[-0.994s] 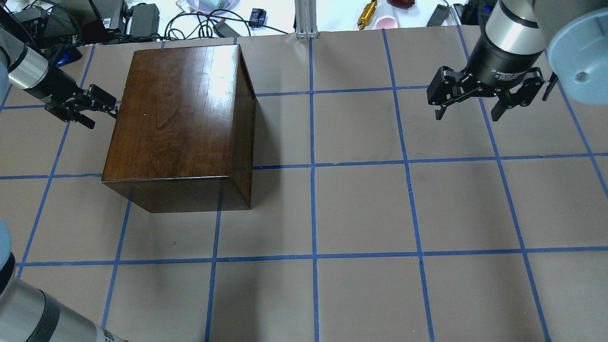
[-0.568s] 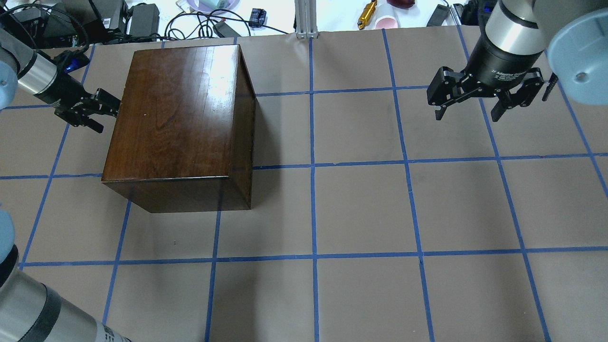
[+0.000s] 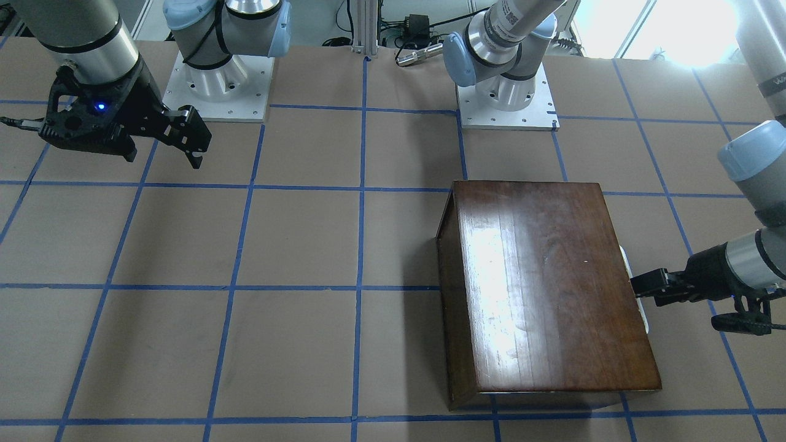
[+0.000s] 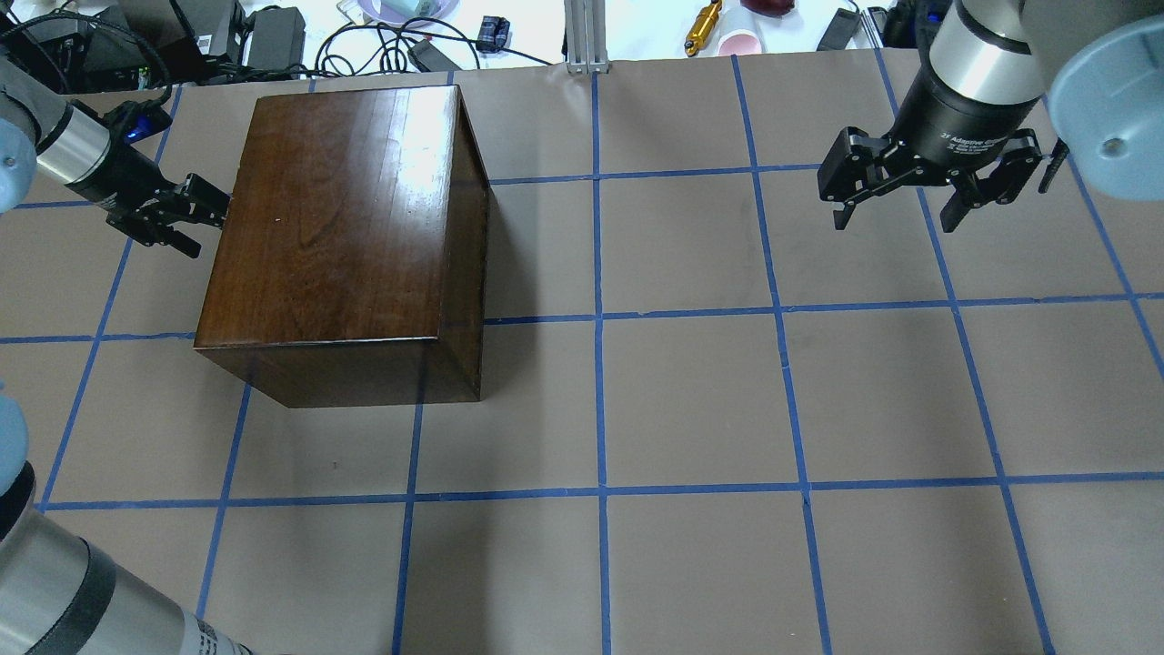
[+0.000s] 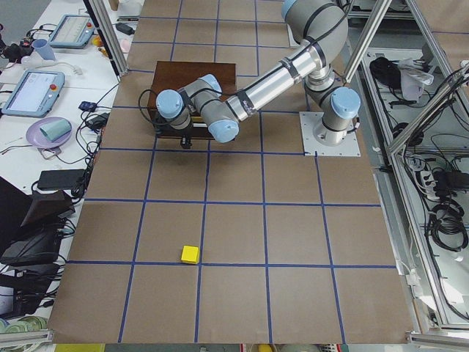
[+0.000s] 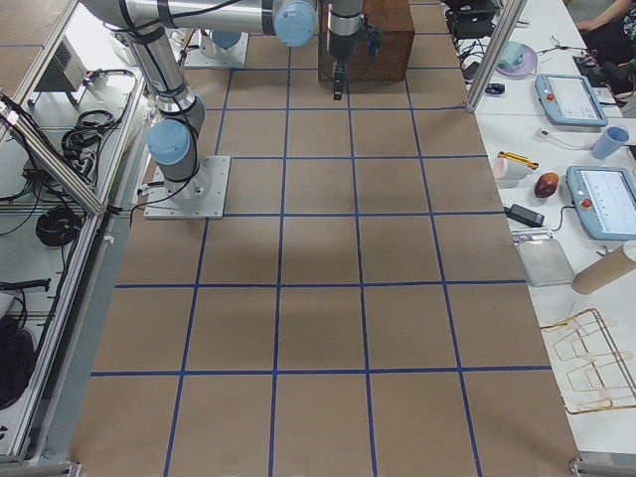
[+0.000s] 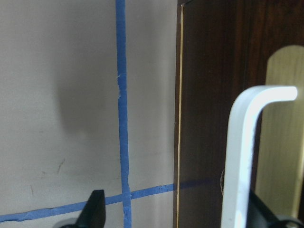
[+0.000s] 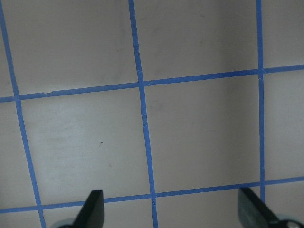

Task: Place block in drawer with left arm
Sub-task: 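Move the left gripper down beside the cabinet to the white drawer handle, then hook the white handle and pull the drawer outward with the left gripper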

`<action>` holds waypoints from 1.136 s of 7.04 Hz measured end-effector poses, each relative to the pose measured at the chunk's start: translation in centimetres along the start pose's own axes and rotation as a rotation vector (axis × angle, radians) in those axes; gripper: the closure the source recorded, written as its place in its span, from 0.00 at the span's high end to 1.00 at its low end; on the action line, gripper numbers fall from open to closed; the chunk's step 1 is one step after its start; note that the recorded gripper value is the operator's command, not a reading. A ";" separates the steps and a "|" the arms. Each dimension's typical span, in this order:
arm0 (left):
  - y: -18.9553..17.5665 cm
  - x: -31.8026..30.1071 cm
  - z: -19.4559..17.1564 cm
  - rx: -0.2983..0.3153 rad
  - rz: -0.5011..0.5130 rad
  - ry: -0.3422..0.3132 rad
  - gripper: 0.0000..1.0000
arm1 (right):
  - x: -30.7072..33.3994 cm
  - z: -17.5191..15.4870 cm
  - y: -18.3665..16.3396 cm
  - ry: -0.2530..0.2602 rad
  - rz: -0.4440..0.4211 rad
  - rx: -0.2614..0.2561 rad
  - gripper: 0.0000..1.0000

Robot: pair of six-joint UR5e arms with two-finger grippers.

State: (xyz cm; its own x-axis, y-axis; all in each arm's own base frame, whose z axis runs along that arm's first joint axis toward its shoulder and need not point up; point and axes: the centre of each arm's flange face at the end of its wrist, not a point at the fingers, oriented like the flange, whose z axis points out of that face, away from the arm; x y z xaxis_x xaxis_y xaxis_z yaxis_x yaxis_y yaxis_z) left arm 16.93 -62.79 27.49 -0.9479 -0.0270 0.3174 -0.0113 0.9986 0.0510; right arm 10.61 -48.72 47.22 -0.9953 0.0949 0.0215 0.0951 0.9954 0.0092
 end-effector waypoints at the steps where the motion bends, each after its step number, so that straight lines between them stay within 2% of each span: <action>1: 0.2 -1.0 -0.4 0.003 -0.013 -0.009 0.91 | 0.0 0.0 0.0 -0.001 0.000 0.000 1.00; 5: 1.1 -4.1 -2.1 0.024 -0.053 -0.027 0.91 | 0.0 0.0 0.0 -0.001 0.000 0.000 1.00; 8: 1.5 -5.2 -2.7 0.015 -0.052 -0.063 0.90 | 0.0 0.0 0.0 -0.001 0.000 0.000 1.00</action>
State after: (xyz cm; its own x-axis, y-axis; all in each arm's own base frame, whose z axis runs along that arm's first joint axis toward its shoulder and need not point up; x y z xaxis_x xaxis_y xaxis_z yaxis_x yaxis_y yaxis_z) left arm 22.72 -61.25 28.43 -0.9640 -0.0767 0.2545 -0.0656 0.9965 0.0517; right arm 10.63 -48.72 47.22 -0.9953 0.0949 0.0204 0.0951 0.9954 0.0092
